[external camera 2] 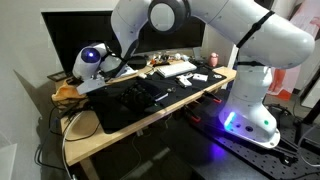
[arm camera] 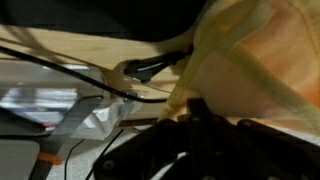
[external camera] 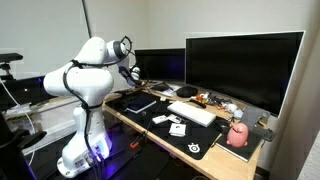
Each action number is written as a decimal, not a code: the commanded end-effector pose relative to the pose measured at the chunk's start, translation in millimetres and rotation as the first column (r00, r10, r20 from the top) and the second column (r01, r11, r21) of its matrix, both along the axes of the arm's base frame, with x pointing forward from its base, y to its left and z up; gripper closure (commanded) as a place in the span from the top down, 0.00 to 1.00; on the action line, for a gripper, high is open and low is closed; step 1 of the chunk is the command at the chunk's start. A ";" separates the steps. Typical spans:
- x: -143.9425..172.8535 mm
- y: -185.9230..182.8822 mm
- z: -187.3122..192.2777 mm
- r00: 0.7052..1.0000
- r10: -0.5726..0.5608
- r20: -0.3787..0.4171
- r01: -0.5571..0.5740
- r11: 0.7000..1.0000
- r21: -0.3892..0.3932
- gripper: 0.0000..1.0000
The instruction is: Move the towel to the far end of the table on the left
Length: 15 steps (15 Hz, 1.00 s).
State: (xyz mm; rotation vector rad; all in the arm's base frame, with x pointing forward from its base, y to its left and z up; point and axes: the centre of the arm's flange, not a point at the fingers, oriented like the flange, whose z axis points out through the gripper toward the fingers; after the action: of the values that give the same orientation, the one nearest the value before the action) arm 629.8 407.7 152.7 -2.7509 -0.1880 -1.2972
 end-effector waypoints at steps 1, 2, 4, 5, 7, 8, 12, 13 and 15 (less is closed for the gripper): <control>15.6 21.4 -9.8 0.999 -0.009 0.044 0.008 1.000 0.019 0.00; 17.4 26.7 -10.6 0.999 -0.009 0.051 0.008 1.000 0.021 0.00; 18.2 35.8 -10.4 0.998 -0.008 0.057 0.006 1.000 0.030 0.00; 16.2 40.3 -9.2 0.998 -0.005 0.058 0.003 0.999 0.035 0.00; 7.9 44.8 -2.0 0.998 0.006 0.060 -0.009 0.999 0.035 0.00; 4.9 46.7 0.6 0.998 0.013 0.064 -0.015 0.999 0.033 0.00; -5.5 46.2 17.5 0.997 0.019 0.081 -0.018 1.000 -0.007 0.00; -6.7 43.9 21.7 0.997 0.016 0.079 -0.014 0.999 -0.029 0.00; -6.5 40.4 27.4 0.997 0.012 0.080 -0.007 0.998 -0.064 0.00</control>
State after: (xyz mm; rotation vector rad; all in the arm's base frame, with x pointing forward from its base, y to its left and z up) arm 631.3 455.6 159.0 -2.6902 -0.2263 -1.3923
